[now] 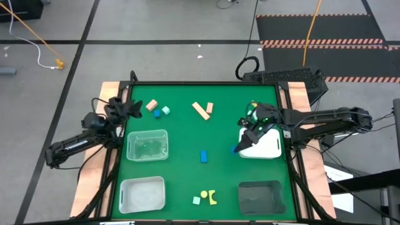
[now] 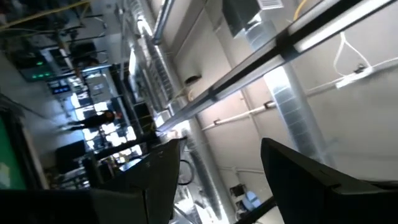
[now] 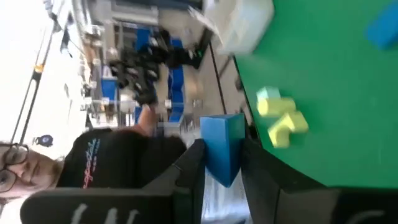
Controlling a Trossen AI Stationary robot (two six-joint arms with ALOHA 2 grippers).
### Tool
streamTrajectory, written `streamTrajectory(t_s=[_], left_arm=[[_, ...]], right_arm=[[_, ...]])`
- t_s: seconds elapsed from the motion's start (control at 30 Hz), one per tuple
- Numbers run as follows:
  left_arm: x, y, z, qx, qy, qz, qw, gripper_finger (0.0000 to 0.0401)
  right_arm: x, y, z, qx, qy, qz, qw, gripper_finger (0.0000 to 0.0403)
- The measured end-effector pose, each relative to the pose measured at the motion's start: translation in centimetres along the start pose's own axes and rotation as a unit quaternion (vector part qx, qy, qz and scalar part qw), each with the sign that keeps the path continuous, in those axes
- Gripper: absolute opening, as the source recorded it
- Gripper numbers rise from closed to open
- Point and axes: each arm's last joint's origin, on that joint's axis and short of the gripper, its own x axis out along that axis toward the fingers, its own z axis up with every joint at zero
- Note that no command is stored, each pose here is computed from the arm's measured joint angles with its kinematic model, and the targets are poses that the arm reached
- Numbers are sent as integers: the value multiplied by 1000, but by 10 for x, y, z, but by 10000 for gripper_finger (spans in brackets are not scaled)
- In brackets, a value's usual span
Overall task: Sort & place blocks by color
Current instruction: Put the top right blue block into the white bin, then put the top left light blue block into the black bin
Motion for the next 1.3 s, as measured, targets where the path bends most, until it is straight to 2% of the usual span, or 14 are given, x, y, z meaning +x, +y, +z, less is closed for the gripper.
streamTrajectory(t_s=[0.13, 0.3, 0.4, 0.53, 0.63, 0.8, 0.93, 1.3], left_arm=[[0, 3, 0, 5, -21, 19, 1000, 225], [0, 0, 0, 20, -26, 5, 999, 225], [0, 0, -1, 25, -20, 5, 999, 225], [0, -1, -3, 37, -10, 4, 999, 225], [0, -1, -5, 38, -7, 3, 999, 225], [0, 0, -6, 38, -7, 8, 999, 225], [0, 1, -6, 34, -6, 14, 999, 225], [0, 2, -7, 39, -3, 21, 999, 225]], right_arm=[[-12, 9, -4, -25, -35, -41, 998, 68], [-27, 9, -18, -24, -18, -164, 986, 67], [-38, 5, -26, -25, -6, -263, 964, 67], [-47, -9, -35, -15, 3, -385, 923, 67], [-49, -18, -36, -13, 16, -451, 892, 68], [-44, -24, -32, -34, 29, -484, 874, 82], [-42, -27, -31, -51, 46, -488, 870, 110], [-42, -27, -30, -76, 61, -487, 868, 220]])
